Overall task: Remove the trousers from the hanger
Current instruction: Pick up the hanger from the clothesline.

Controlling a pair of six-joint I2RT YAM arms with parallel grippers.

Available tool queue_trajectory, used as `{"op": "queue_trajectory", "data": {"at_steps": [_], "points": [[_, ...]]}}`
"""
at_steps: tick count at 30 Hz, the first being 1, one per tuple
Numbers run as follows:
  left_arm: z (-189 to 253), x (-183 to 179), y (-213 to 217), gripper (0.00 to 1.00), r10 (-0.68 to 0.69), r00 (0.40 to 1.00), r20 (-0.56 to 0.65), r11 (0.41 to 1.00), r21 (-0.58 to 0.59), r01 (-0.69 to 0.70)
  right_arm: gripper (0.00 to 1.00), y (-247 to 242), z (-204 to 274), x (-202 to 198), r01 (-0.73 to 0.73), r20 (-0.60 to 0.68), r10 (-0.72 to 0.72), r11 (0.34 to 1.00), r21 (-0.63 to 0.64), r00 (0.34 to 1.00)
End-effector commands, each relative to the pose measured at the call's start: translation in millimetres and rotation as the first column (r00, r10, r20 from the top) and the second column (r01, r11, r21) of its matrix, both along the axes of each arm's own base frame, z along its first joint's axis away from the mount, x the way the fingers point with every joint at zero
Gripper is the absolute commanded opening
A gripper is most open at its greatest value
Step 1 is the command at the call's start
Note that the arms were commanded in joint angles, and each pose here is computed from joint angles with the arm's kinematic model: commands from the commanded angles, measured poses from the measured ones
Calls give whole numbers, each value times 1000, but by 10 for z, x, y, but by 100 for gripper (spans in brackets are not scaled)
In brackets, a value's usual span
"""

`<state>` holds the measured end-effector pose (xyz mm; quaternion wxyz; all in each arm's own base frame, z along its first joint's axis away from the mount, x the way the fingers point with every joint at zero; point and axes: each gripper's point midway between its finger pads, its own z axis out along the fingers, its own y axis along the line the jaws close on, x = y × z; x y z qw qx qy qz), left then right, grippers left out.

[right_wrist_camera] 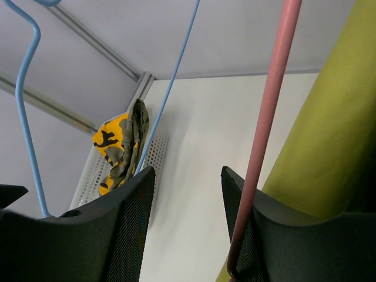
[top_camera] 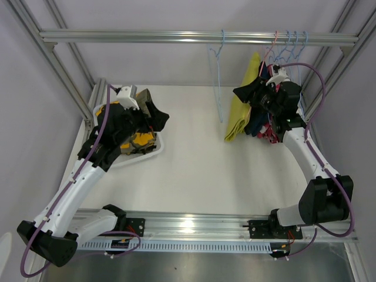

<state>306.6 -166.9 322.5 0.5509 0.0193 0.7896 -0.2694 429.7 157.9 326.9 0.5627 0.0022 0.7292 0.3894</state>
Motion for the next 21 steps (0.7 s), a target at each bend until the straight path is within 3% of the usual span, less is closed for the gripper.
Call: {"op": "queue_trajectory", "data": {"at_steps": [1,13,16,17,21], "points": [[121,16,58,99,15,999,49,1000,4,-15,53,-8,268,-55,-16,94,15,1000,10,995],[111,20,53,100,13,999,47,1000,5,-14,55,-196,454,-157,6,132,-6,1000,-1,991],[108,27,50,100,13,999,45,1000,6,-14,51,-228,426,-150,7,125,-7,1000,0,992],[96,30,49,99,13,999,42,1000,7,-14,44,-238,430,-147,9,126,-9,1000,1,992],[96,30,49,99,13,999,43,1000,8,-13,32,-247,409,-150,2,126,-4,1000,14,992]]}}
